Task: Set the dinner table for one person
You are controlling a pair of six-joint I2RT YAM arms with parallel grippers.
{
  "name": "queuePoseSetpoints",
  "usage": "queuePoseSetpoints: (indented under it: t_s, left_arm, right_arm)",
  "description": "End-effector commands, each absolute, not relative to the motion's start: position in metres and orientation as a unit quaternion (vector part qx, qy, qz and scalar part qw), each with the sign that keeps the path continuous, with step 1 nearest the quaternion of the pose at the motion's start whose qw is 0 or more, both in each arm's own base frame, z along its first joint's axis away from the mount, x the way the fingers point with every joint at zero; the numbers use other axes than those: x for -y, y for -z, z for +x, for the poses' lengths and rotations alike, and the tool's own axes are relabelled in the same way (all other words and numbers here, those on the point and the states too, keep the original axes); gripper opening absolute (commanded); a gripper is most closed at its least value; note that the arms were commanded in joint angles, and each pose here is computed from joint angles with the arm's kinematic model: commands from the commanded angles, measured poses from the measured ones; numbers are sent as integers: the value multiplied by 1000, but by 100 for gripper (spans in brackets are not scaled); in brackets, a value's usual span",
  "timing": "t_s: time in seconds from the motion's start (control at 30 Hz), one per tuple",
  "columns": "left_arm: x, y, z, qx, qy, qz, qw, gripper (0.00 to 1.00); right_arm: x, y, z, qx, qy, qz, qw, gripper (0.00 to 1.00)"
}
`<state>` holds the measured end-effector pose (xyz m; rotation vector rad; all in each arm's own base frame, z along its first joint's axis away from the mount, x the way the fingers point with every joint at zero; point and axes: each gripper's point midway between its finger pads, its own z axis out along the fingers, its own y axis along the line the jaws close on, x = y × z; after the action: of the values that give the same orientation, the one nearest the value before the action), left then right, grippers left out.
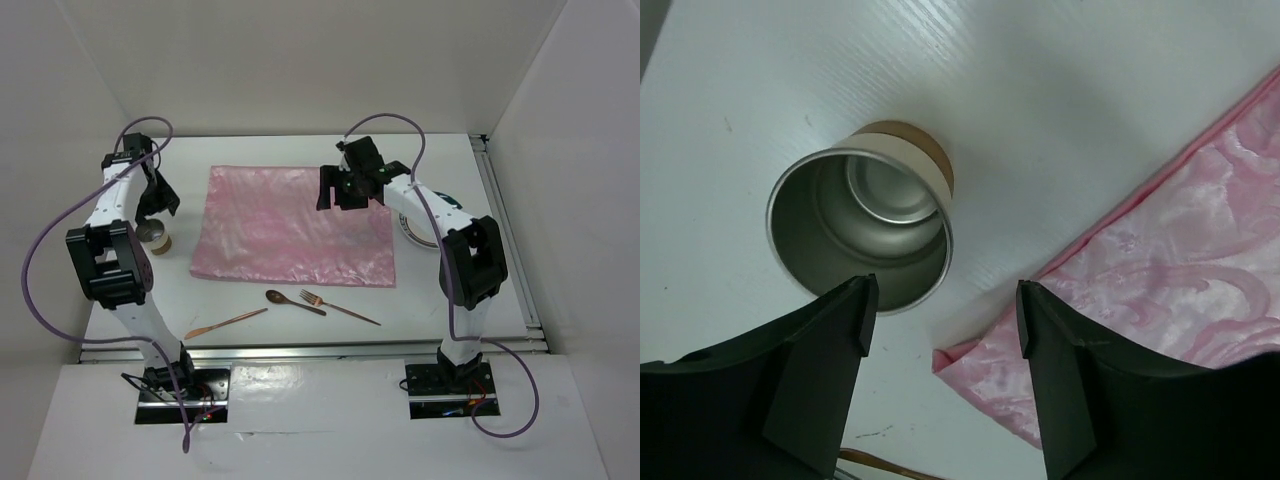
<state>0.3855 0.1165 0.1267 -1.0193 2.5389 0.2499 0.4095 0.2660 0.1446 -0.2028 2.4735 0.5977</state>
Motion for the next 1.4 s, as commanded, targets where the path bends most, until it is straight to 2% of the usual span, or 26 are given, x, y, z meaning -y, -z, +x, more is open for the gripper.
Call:
queuePoseSetpoints:
  t_s: [0.0, 0.17, 0.2, 0.3, 0.33, 0.47, 0.7, 0.8, 0.87, 1.0, 1.03, 1.17, 1.37]
  left_arm:
    - [-124, -113, 397, -904, -100, -368, 194, 73]
    - [-126, -94, 399, -905, -107, -373, 173, 58]
    - [-126, -94, 399, -905, -107, -373, 173, 50]
    - [-124, -93, 397, -906, -103, -373, 172, 37]
    - [-124, -98, 397, -905, -102, -373, 178, 24]
    - [-122, -119, 397, -903, -93, -369, 199, 0]
    - [-64, -179, 387, -907, -34, -324, 268, 0]
    - [-17, -196, 378, -919, -17, -271, 284, 0]
    - [38, -214, 374, -929, 25, -203, 308, 0]
    - [131, -212, 350, -951, 74, -115, 278, 0]
    - [167, -212, 335, -956, 87, -71, 271, 0]
    - [247, -196, 288, -964, 108, 27, 240, 0]
    - [347, -175, 241, -957, 131, 139, 220, 0]
  right_arm:
    - [-274, -156, 403, -923, -232, -92, 293, 81]
    - [-268, -155, 399, -926, -221, -88, 292, 81]
    - [-268, -155, 399, -926, -221, -88, 292, 81]
    - [-265, -157, 398, -927, -216, -86, 294, 81]
    - [-265, -157, 398, -927, -216, -86, 294, 81]
    - [-262, -170, 399, -925, -210, -83, 306, 81]
    - [-239, -179, 409, -923, -208, -43, 320, 81]
    - [-216, -185, 415, -921, -202, -11, 333, 81]
    - [-191, -183, 419, -923, -185, 27, 338, 83]
    - [-151, -188, 429, -916, -172, 99, 349, 83]
    - [-137, -186, 429, -917, -165, 113, 346, 83]
    - [-106, -199, 421, -908, -146, 143, 366, 83]
    - [-47, -202, 399, -893, -117, 212, 378, 91]
